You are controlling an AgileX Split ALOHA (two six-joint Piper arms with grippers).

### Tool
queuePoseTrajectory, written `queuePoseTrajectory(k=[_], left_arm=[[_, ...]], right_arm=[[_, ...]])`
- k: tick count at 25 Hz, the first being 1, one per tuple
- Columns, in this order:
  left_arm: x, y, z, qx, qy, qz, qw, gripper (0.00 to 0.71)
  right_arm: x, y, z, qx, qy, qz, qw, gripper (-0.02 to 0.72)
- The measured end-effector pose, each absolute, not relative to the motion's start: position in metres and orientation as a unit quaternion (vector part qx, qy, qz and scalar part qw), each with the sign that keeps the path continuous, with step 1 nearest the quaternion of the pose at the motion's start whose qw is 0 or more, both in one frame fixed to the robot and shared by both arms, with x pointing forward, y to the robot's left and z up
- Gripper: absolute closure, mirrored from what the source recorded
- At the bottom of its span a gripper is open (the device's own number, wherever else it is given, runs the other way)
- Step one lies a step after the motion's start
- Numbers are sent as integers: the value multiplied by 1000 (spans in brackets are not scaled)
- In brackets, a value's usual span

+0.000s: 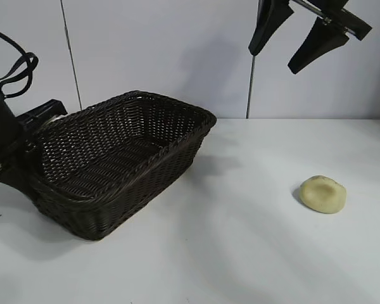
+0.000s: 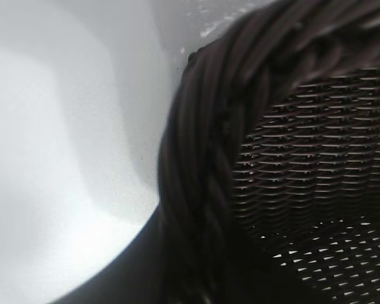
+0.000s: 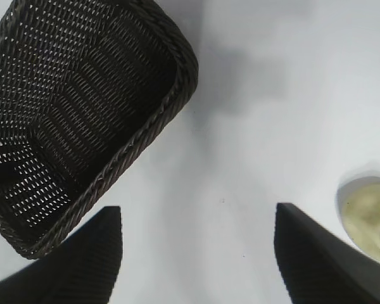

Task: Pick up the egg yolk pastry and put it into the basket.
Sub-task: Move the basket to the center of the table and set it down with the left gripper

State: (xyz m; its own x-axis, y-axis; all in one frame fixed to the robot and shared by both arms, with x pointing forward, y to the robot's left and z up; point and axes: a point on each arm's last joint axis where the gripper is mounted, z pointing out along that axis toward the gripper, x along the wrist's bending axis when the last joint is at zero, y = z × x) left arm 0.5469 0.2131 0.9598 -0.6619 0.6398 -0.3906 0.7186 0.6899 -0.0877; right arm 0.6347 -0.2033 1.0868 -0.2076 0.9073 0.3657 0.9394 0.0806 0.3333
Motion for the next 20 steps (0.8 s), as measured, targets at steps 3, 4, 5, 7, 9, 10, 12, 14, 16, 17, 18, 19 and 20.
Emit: queuePoseTrajectory(k=[3, 4, 5, 7, 9, 10, 12, 14, 16, 17, 18, 19, 20], left_arm=[[549, 223, 961, 395, 892, -131, 176, 613], [549, 226, 961, 405, 887, -132, 179, 613], [549, 228, 962, 414, 882, -133, 181, 613], [549, 230, 962, 436, 871, -133, 181, 613], [548, 230, 962, 458, 860, -132, 184, 613], [548, 230, 962, 468, 854, -132, 185, 613], [549, 229, 964, 493, 840, -133, 186, 613], [552, 227, 969, 520, 822, -135, 186, 613], [559, 225, 975, 548, 803, -136, 191, 613], [565, 224, 978, 560, 794, -135, 193, 613], [570, 223, 981, 569, 787, -135, 195, 613], [576, 222, 983, 583, 777, -134, 195, 613], [582, 221, 984, 594, 769, -137, 193, 613]], right_arm=[[635, -203, 1087, -629, -734, -254, 32, 207], [635, -203, 1087, -629, -734, -254, 32, 207], [635, -203, 1087, -629, -734, -254, 31, 207], [635, -203, 1087, -629, -734, -254, 31, 207], [635, -203, 1087, -629, -734, -254, 32, 207], [635, -203, 1087, -629, -734, -254, 32, 207], [635, -203, 1087, -629, -734, -254, 32, 207], [635, -203, 1087, -629, -734, -254, 32, 207], [635, -203, 1087, -629, -734, -254, 32, 207], [635, -203, 1087, -629, -734, -254, 32, 207], [635, -203, 1087, -629, -734, -254, 32, 207], [635, -203, 1087, -629, -734, -254, 32, 207], [635, -203, 1087, -629, -734, -254, 32, 207]])
